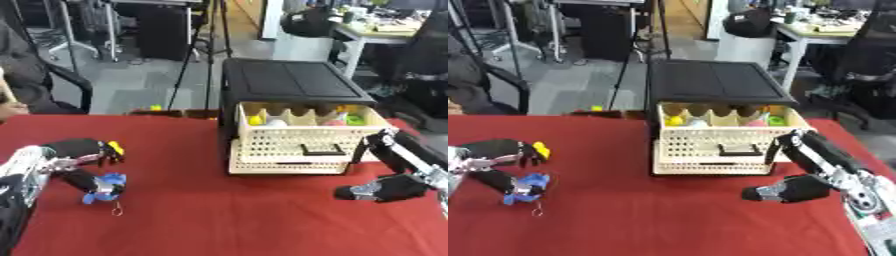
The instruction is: Pick up objects from table and place into drawer.
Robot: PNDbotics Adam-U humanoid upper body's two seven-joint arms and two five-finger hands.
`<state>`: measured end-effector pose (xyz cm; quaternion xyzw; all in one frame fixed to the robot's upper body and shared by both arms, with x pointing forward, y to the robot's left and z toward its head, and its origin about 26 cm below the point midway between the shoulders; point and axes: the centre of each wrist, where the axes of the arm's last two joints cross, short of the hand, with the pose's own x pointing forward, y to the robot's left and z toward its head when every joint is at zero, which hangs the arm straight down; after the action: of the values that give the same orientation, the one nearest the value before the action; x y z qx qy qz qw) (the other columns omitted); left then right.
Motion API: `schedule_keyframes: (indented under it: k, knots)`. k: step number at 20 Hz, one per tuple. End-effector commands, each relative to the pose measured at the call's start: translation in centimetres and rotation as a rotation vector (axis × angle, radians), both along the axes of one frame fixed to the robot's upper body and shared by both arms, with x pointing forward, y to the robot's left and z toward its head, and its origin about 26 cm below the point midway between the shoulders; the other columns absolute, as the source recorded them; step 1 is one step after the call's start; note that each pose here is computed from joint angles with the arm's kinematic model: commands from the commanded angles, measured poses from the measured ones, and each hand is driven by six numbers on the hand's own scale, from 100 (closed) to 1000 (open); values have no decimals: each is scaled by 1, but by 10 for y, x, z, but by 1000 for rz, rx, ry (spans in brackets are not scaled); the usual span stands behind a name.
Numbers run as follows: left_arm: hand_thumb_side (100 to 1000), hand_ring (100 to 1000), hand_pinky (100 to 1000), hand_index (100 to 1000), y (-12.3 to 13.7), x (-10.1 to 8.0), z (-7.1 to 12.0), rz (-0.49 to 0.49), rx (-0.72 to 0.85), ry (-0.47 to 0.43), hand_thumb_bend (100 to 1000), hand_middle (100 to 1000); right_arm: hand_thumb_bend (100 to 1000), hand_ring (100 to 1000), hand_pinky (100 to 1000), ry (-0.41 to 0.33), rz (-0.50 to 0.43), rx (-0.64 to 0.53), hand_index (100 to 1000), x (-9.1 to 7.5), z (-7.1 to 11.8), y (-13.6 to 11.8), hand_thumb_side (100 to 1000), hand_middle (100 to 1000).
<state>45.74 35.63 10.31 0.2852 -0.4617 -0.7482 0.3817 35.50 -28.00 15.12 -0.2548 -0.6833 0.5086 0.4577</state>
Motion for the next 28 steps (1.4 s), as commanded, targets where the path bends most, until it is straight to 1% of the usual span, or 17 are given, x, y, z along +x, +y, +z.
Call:
schedule_keyframes:
  k: [1,4,9,12,13,14,15,16,17,18,19,20,21,23,25,27,28]
  knots:
    - [848,609,538,863,2,3,6,-2,18,-44,539,663,915,100,113,-28,3,-11,529,2,11,-2,605,100]
    - [841,608,539,861,0,2,-3,-13,37,-46,538,660,914,100,113,-27,3,-11,529,2,11,-2,604,100]
    - [783,591,522,851,1,0,-12,-7,50,-66,515,640,913,100,114,-26,3,-11,529,2,10,-1,603,100]
    - [591,578,502,840,3,-1,-16,5,62,-72,478,625,913,100,114,-24,1,-11,529,2,10,-2,603,100]
    - [566,578,502,839,3,-1,-16,9,66,-73,474,625,912,100,114,-24,1,-12,529,2,9,-2,603,100]
    - [466,571,489,834,4,-1,-17,13,69,-73,455,618,912,100,114,-23,1,-12,528,2,9,-2,604,100]
    - [437,568,483,833,5,-2,-18,18,73,-72,452,616,912,100,114,-23,0,-12,528,3,9,-2,604,100]
    - [390,560,467,829,6,-2,-19,23,76,-71,417,611,912,100,115,-23,-1,-11,529,3,9,-2,604,100]
    - [383,557,461,828,6,-2,-20,28,78,-69,397,608,912,100,115,-23,-1,-11,529,3,9,-2,604,100]
    - [352,537,429,819,7,-3,-20,33,77,-68,314,592,912,100,115,-23,-2,-11,528,3,9,-2,604,100]
    - [352,537,429,819,7,-3,-21,38,75,-67,314,592,912,100,115,-23,-2,-11,528,3,9,-2,604,100]
    - [325,515,392,811,8,-3,-23,42,72,-65,225,574,910,100,115,-23,-2,-11,528,3,9,-2,606,100]
    - [319,507,378,810,8,-4,-24,45,71,-60,202,568,910,100,115,-22,-3,-11,528,3,9,-2,606,100]
    - [290,457,293,799,9,-4,-26,52,67,-53,100,545,909,100,115,-22,-5,-11,528,3,8,-3,608,100]
    - [275,411,223,789,10,-5,-28,63,59,-49,100,528,909,100,115,-22,-7,-11,528,3,8,-3,608,100]
    - [261,330,105,770,11,-5,-28,72,44,-47,100,496,907,100,116,-21,-9,-10,528,3,8,-4,611,100]
    - [255,290,100,758,11,-6,-28,75,33,-46,100,473,907,100,116,-21,-10,-10,528,3,7,-4,611,100]
